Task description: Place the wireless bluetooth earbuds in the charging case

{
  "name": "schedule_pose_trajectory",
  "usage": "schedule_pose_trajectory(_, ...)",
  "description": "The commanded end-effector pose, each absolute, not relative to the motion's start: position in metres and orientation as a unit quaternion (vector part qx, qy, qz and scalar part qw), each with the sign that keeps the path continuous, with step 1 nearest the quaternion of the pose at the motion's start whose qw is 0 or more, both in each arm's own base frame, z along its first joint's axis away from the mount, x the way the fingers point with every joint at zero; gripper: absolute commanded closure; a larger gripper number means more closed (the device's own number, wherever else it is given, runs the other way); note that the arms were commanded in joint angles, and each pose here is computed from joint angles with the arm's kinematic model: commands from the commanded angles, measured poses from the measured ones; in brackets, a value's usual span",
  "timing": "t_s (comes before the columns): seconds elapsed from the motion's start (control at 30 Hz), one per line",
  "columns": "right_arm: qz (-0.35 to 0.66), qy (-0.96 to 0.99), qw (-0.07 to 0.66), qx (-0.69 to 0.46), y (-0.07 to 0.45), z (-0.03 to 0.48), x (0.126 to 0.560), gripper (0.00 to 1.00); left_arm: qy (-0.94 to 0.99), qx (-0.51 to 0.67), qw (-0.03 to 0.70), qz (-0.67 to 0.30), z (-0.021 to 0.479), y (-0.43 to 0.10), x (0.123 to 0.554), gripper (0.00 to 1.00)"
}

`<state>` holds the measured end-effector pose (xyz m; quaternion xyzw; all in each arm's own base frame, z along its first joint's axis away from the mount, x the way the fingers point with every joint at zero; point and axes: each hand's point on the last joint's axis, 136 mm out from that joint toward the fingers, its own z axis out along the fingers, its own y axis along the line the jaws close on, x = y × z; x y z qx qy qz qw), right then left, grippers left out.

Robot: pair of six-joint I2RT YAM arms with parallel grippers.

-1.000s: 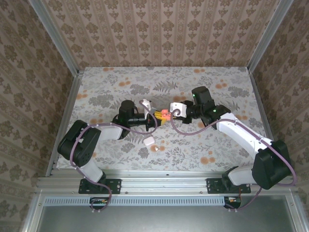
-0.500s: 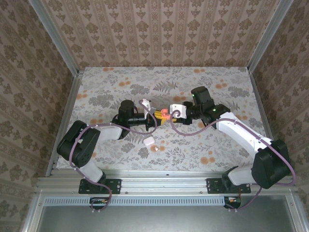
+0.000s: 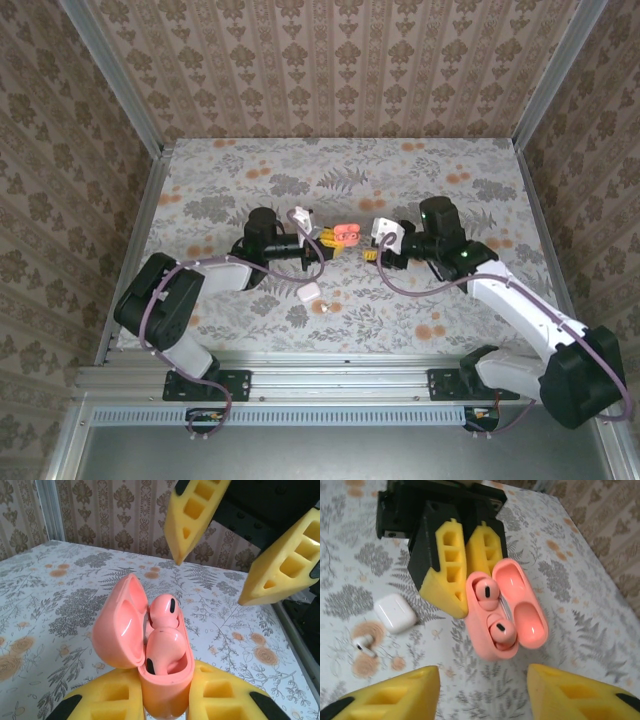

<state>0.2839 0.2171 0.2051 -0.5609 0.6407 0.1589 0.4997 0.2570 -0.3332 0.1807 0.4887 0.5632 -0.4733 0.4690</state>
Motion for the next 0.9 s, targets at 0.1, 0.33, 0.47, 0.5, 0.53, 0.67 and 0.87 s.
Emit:
schedule_pose_trajectory(0.1,0.203,0.66,0.547,-0.473,0.208,0.211,0.283,0.26,0.523,0.525,0.496,-0.453,0.184,-0.334,0.244,0.9)
schedule_pose_trajectory(0.33,0.233,0.686,0.504,-0.472,0.211,0.196,0.284,0.17,0.509,0.54,0.492,-0.455,0.184,-0.339,0.235,0.9)
schedule_pose_trajectory(0.47,0.263,0.678,0.489,-0.482,0.222,0.194,0.286,0.17,0.507,0.543,0.491,-0.455,0.185,-0.341,0.232,0.9)
schedule_pose_trajectory(0.5,0.271,0.676,0.485,-0.484,0.225,0.193,0.287,0.17,0.508,0.543,0.491,-0.455,0.185,-0.341,0.232,0.9)
schedule_pose_trajectory(0.53,0.279,0.672,0.482,-0.489,0.228,0.193,0.287,0.18,0.508,0.544,0.49,-0.454,0.186,-0.341,0.231,0.91)
schedule_pose_trajectory(0.67,0.308,0.658,0.47,-0.501,0.238,0.193,0.289,0.21,0.508,0.547,0.488,-0.452,0.186,-0.341,0.23,0.9)
schedule_pose_trajectory(0.87,0.348,0.63,0.458,-0.522,0.251,0.199,0.285,0.3,0.512,0.547,0.487,-0.448,0.185,-0.34,0.231,0.91)
